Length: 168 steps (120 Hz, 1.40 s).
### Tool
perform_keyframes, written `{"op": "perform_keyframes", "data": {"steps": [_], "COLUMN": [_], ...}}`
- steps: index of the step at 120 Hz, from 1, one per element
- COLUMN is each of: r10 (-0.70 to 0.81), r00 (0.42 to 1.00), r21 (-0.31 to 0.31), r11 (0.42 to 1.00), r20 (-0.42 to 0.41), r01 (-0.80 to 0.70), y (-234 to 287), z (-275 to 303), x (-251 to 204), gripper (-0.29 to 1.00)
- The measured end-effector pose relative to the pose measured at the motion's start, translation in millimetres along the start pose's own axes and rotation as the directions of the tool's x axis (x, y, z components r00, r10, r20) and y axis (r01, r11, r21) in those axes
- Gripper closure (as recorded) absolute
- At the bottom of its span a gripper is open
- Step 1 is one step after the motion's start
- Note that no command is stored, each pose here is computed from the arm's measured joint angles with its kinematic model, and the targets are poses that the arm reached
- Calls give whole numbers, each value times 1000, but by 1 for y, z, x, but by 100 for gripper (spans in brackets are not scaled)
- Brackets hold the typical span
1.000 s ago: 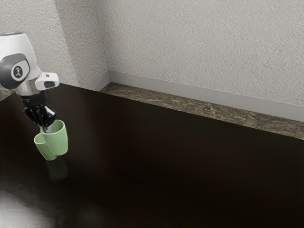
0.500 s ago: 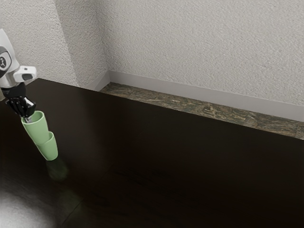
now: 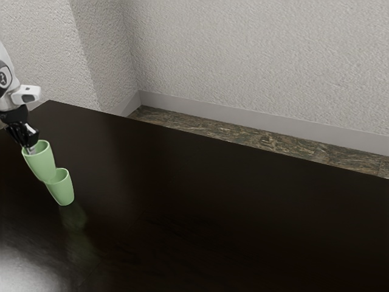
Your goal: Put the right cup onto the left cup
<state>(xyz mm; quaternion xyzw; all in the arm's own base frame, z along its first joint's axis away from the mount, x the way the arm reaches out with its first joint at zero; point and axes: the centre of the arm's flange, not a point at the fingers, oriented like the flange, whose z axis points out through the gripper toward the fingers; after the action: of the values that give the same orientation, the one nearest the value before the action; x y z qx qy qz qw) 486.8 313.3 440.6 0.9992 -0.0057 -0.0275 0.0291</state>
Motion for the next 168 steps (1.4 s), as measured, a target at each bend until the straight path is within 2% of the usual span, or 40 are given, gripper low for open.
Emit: {"op": "perform_keyframes", "data": {"steps": [67,148,168], "r10": [79,92,97], "r00": [997,996,995], "r21": [-40,-73,-75], "r11": [996,993,993], "r20": [-1,16,1], "r01": [-79,-90,-97], "y": [-3,-22,-18], "z": [18,41,34], "x": [24,33,34], "gripper": [78,78,41]}}
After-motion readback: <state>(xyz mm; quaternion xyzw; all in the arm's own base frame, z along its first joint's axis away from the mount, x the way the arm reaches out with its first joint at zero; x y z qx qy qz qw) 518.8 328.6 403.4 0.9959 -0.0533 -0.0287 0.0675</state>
